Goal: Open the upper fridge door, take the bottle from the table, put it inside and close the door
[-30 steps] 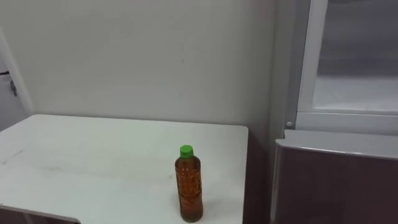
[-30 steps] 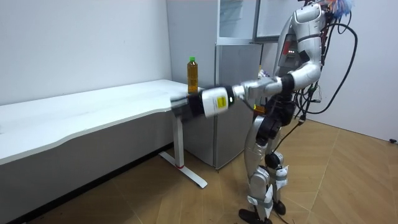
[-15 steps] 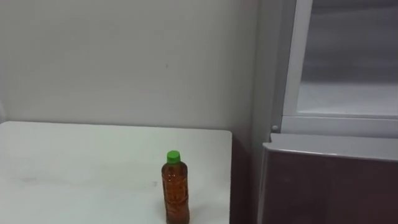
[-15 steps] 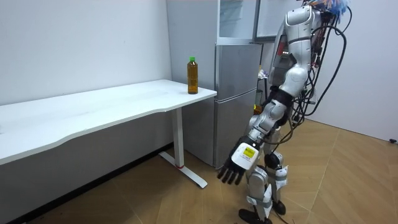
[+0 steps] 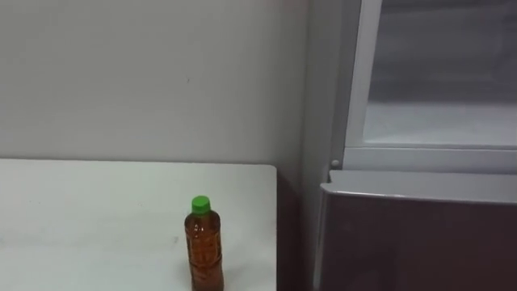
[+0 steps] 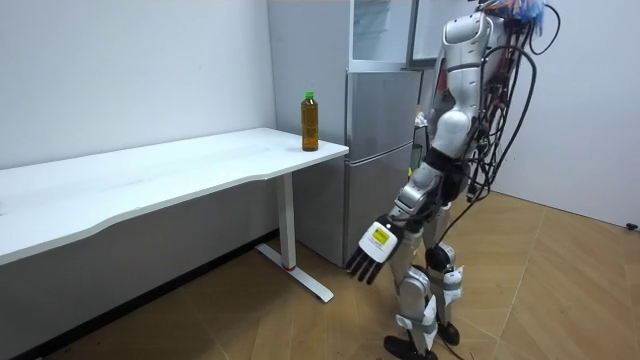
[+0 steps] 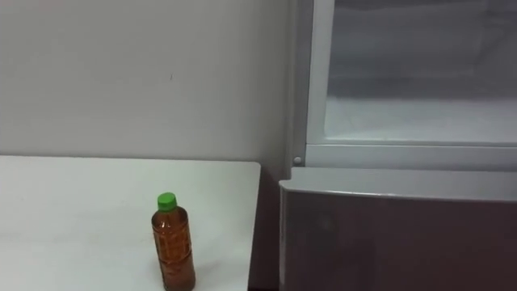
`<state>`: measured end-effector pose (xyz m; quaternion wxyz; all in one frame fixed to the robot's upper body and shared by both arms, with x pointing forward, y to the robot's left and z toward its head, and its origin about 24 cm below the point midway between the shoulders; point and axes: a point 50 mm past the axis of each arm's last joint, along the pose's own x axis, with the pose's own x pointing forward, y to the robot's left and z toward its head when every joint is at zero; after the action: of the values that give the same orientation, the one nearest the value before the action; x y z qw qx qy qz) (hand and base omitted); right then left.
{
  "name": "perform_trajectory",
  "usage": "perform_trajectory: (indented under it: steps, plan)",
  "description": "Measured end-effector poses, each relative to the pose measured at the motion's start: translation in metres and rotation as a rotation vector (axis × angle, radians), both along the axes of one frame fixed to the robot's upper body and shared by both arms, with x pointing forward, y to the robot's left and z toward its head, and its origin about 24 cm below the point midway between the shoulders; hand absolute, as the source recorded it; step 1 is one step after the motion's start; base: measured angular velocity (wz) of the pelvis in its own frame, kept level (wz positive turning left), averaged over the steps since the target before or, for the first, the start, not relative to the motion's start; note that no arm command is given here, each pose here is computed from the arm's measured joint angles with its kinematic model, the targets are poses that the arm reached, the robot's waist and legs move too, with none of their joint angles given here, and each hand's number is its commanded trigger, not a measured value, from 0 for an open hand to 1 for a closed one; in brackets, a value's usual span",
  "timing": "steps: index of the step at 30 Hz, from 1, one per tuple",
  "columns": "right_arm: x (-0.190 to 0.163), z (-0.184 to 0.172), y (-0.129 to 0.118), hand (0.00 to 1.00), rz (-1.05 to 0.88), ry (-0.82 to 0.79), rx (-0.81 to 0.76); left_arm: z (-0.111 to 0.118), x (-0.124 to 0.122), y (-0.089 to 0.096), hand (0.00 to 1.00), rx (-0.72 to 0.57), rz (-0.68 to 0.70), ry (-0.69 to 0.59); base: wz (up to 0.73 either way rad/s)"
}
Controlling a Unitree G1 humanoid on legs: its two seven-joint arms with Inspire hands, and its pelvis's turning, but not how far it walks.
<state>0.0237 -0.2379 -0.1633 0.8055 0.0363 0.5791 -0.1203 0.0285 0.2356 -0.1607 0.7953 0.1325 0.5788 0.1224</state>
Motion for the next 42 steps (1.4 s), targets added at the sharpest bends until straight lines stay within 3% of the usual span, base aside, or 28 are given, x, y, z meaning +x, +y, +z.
perform_trajectory:
  steps: [15, 29, 37, 42]
  plan:
    - [-0.002, -0.001, 0.001, 0.0, -0.027, 0.011, 0.016, 0.0, -0.001, 0.003, 0.0, -0.005, -0.029, 0.027, -0.02]
    - [0.007, -0.004, 0.005, 0.0, -0.039, 0.047, -0.053, -0.005, -0.033, -0.002, 0.0, 0.001, -0.104, 0.192, 0.01]
    - [0.011, -0.004, 0.005, 0.0, -0.012, 0.044, -0.077, -0.007, -0.031, -0.006, 0.0, -0.024, -0.162, 0.224, 0.02]
    - [0.03, 0.003, 0.0, 0.0, 0.101, -0.026, -0.063, -0.006, -0.024, -0.004, 0.0, -0.046, -0.229, 0.22, -0.01]
